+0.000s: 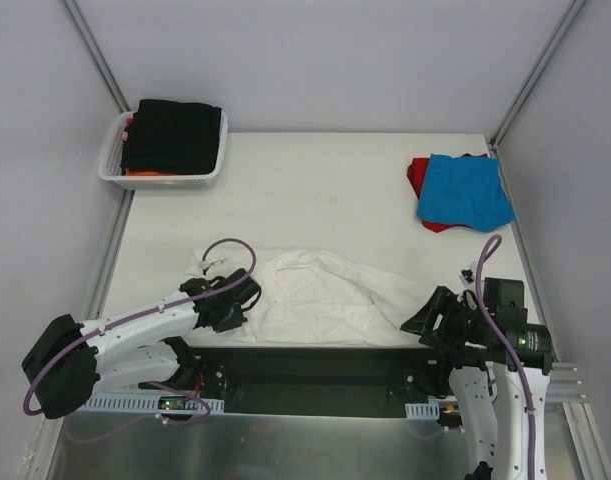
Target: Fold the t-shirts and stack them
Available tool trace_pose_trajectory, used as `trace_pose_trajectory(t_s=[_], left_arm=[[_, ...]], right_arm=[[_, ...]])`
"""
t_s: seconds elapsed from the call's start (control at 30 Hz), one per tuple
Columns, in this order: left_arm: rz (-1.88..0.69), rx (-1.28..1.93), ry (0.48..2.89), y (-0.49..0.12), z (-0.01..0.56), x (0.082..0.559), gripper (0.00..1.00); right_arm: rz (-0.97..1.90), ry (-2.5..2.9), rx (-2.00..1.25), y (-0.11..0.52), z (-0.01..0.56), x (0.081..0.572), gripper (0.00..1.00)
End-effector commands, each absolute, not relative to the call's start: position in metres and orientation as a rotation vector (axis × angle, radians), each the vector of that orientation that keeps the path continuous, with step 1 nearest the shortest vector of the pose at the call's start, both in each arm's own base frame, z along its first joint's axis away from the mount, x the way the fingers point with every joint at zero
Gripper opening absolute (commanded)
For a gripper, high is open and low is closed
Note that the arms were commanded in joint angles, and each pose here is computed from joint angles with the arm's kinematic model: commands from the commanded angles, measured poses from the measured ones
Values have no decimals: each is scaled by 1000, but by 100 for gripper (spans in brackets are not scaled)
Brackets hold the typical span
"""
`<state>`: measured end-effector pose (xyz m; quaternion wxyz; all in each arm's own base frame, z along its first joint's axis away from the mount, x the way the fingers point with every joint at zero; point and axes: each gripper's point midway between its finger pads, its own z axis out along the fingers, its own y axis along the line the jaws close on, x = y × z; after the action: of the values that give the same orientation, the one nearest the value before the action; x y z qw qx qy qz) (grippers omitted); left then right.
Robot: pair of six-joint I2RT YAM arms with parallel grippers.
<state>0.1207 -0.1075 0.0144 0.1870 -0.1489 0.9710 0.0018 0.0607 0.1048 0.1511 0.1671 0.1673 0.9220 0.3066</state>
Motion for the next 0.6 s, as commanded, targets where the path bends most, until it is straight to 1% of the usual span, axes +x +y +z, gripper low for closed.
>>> trace_pose_trajectory(t_s=[0.0, 0.13, 0.17, 0.23, 0.27, 0.4, 0.57], left_arm=[[29, -375, 2744, -107, 20, 120, 0], [6, -332, 2739, -115, 35, 127, 0], [3, -325, 2738, -116, 38, 128, 10], [1, -317, 2722, -119, 50, 134, 12], [4, -310, 2716, -120, 53, 136, 12], [31, -274, 2692, -123, 68, 147, 0], [58, -215, 2678, -131, 84, 160, 0]], right_arm=[[877, 2686, 506, 106, 148, 43, 66], [873, 2688, 506, 106, 148, 44, 66], [873, 2691, 508, 106, 147, 44, 66], [877, 2686, 504, 106, 148, 45, 66], [878, 2687, 509, 106, 147, 46, 66], [883, 2675, 511, 106, 149, 53, 66], [881, 2661, 516, 106, 153, 61, 66]])
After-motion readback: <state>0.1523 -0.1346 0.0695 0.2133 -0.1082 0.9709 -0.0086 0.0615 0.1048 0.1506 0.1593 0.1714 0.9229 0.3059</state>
